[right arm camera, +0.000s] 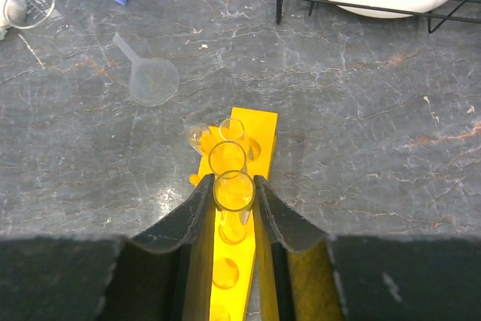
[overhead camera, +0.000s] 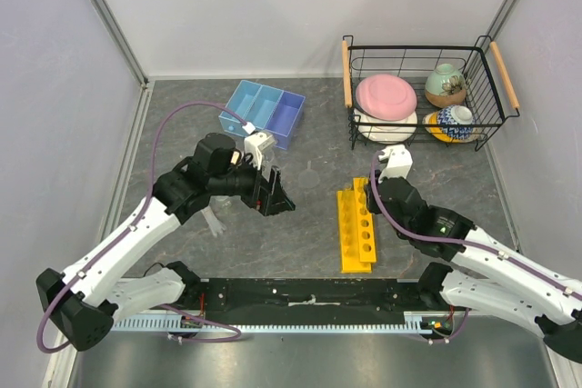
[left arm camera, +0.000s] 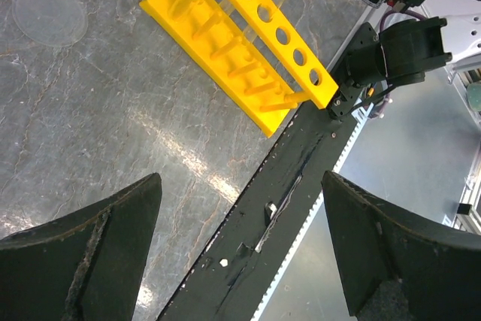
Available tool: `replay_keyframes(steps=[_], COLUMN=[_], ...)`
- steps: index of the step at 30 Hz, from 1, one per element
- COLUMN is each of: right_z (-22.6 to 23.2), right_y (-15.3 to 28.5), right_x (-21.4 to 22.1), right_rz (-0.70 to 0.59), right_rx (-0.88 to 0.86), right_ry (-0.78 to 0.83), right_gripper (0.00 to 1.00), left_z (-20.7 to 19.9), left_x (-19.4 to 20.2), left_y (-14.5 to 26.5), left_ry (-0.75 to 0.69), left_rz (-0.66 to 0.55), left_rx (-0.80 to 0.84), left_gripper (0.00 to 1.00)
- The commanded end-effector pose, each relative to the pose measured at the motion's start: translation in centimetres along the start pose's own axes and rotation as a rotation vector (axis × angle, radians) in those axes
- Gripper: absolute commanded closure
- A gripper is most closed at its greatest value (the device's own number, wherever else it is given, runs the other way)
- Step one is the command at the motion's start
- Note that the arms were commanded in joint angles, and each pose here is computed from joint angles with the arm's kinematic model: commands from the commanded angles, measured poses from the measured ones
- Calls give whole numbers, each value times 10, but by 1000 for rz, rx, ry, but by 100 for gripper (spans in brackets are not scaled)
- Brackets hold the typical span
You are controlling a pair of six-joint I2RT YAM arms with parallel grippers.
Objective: Organize the chemistry lab equipment
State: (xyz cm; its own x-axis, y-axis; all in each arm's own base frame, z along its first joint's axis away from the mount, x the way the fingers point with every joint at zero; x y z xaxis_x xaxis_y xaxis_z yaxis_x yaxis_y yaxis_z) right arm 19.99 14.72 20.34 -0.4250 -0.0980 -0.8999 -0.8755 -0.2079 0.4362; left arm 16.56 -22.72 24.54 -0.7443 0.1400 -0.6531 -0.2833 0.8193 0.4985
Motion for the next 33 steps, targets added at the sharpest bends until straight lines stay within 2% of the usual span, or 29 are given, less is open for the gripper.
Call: replay_keyframes(steps=[1,14,25,33], right_z=[-3,14,41,44], right_y=[-5,-14,-6,-6], right_x=[-3,4,-2,5], right_rz=[-47,-60,-106,-125], right_rx=[55,84,147,134], right_ry=[-61,-42,78,41], right_gripper=[76,77,76,75], left_z=[1,-1,-2,-1], left_x=[-2,7,8,8], left_y=[8,17,19,17], left_ry=[-42,-75,-97,-96], left_rz=[-25,-45,-48,-38], left_rx=[-16,-1,1,-1], left_gripper=[6,7,7,7])
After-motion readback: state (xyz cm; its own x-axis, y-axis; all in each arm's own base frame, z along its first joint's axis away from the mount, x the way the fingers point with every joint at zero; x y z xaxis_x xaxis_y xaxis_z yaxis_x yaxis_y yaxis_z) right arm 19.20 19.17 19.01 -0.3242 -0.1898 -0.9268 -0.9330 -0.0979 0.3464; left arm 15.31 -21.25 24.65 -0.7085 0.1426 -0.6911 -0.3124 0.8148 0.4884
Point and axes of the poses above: each gripper's point midway between its finger pads, its own y axis back along the fingers, its own z axis along the line the jaws close on, x = y × z, the point moved 3 cm from there along y, back along the fingers, and after that the axes turned 6 degrees about y, right-handed, at the moved point
